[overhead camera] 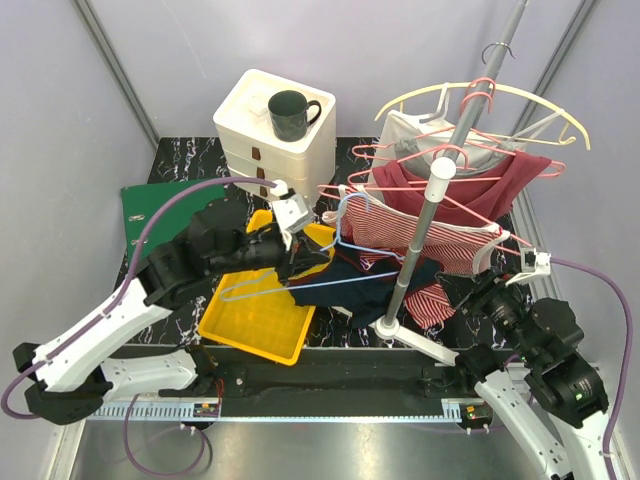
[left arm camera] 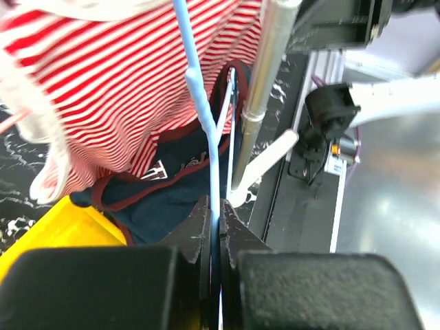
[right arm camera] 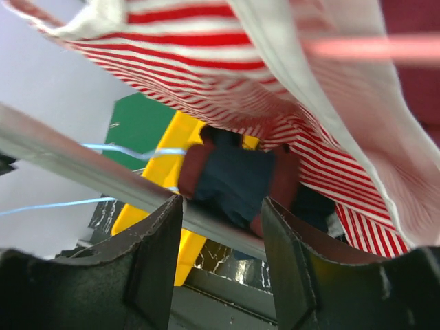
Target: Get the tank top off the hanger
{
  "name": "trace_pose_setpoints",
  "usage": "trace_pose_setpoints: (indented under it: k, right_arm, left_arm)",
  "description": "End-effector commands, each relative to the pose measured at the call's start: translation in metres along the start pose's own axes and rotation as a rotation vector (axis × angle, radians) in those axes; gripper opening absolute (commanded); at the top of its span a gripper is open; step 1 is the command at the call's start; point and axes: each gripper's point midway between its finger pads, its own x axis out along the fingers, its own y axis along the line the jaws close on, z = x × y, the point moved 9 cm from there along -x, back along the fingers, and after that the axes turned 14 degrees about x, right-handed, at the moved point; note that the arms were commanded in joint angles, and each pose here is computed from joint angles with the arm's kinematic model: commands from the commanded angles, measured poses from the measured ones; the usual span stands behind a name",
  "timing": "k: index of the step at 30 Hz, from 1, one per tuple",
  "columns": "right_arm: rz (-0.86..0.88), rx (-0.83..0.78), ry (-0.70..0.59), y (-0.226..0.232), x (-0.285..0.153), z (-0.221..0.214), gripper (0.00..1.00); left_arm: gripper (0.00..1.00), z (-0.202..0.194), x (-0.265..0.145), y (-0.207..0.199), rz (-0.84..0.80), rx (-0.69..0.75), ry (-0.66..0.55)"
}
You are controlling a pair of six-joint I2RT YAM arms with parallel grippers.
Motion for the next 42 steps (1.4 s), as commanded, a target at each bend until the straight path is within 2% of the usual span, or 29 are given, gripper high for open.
trace_pose_setpoints:
  k: [1, 4, 11, 12, 15, 20, 24, 25, 28, 32, 37, 42]
  right_arm:
    - [-0.103, 0.043, -0.023, -0.01, 0.0, -0.001, 0.58]
    - [-0.095, 0.037, -0.027, -0.009, -0.006, 0.0, 0.59]
    - [-0.068, 0.028, -0.036, -0.004, -0.016, 0.004, 0.59]
    - [-0.056, 0.017, -0.028, -0.002, -0.017, 0.004, 0.62]
    - [0.051, -0.031, 0.027, 0.015, -0.028, 0.007, 0.68]
    - [0.316, -0.148, 0.187, 0.056, -0.055, 0.014, 0.79]
    - [0.493, -0.224, 0.331, 0.076, -0.06, 0.012, 0.85]
    - [0.544, -0.231, 0.41, 0.082, -0.056, 0.01, 0.86]
    - [0.583, -0.218, 0.521, 0.088, -0.042, 0.008, 0.87]
    - [0.602, -0.193, 0.588, 0.089, -0.026, 0.005, 0.87]
    - [0.732, -0.154, 0.646, 0.097, -0.02, 0.002, 0.87]
    - [0.716, -0.124, 0.697, 0.088, -0.016, -0.006, 0.82]
  left_arm:
    - [0.0, 0.003, -0.021, 0.004, 0.165, -0.085, -0.04]
    - [0.0, -0.002, -0.044, 0.003, 0.264, -0.122, -0.015]
    - [0.0, 0.005, -0.108, -0.009, 0.387, -0.141, -0.086]
    - [0.0, 0.006, -0.115, -0.011, 0.396, -0.141, -0.093]
    - [0.0, 0.011, -0.142, -0.019, 0.422, -0.153, -0.147]
    - [0.0, 0.016, -0.17, -0.04, 0.296, -0.128, -0.216]
    - [0.0, 0.012, -0.165, -0.053, 0.132, -0.082, -0.209]
    - [0.0, 0.012, -0.161, -0.056, 0.078, -0.069, -0.2]
    - [0.0, 0.011, -0.155, -0.061, -0.017, -0.063, -0.186]
    - [0.0, 0.009, -0.154, -0.07, -0.12, -0.046, -0.196]
    - [0.0, 0.01, -0.132, -0.072, -0.247, -0.077, -0.202]
    - [0.0, 0.017, -0.104, -0.067, -0.311, -0.138, -0.234]
